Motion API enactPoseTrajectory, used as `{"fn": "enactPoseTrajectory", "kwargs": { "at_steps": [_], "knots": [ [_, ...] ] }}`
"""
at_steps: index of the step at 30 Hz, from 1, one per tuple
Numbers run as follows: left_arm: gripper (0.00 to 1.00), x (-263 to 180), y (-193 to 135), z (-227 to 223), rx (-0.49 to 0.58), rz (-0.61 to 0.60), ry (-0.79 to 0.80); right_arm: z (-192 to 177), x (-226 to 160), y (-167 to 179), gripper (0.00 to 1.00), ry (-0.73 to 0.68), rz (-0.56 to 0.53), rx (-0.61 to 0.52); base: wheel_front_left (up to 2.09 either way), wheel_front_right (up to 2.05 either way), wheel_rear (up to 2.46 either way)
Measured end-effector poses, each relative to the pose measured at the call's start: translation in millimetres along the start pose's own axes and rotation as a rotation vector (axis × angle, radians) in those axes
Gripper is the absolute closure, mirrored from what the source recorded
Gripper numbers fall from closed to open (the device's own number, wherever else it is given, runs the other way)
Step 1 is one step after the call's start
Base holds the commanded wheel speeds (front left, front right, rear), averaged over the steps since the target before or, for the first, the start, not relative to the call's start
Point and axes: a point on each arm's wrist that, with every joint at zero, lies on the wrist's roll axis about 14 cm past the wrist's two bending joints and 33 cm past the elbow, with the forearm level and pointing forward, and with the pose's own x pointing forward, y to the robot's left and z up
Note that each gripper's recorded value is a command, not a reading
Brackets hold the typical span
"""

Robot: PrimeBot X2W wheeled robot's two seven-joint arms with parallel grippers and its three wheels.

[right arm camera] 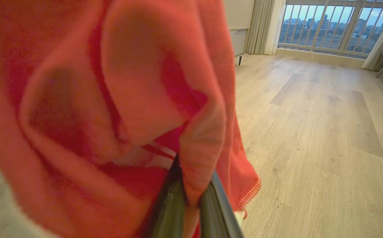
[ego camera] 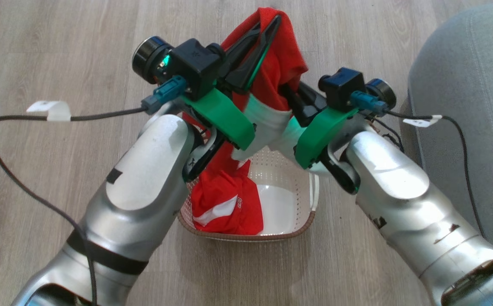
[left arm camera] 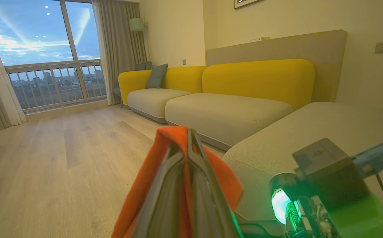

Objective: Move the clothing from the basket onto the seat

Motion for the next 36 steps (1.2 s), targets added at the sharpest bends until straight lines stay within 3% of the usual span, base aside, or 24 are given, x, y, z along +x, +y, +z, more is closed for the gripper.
{"fn": "enactPoseTrajectory", "kwargs": {
  "at_steps": [2, 3, 4, 16, 23, 36],
  "knots": [
    [1.00, 1, 1, -2, -0.004, 0.002, 0.001, 3, -1, -6, 1.00, -0.011, -0.020, 0.009, 0.00, 0.00, 0.00],
    [0.65, 1, 1, -2, -0.003, 0.003, -0.001, 5, -1, -10, 1.00, -0.019, -0.032, 0.013, 0.00, 0.00, 0.00],
    [0.00, 2, 2, -2, -0.005, 0.005, -0.003, 6, -2, -14, 1.00, -0.025, -0.044, 0.018, 0.00, 0.00, 0.00],
    [0.00, -1, -17, -46, -0.050, -0.031, 0.080, 23, -45, -77, 1.00, -0.124, -0.264, 0.079, 0.00, 0.00, 0.00],
    [0.00, -2, -53, -65, -0.095, -0.143, 0.119, 28, -96, -117, 1.00, -0.166, -0.434, 0.086, 0.00, 0.00, 0.00],
    [0.00, 9, -133, -88, -0.209, -0.346, 0.144, 51, -197, -153, 1.00, -0.220, -0.660, 0.025, 0.00, 0.00, 0.00]
  ]
}}
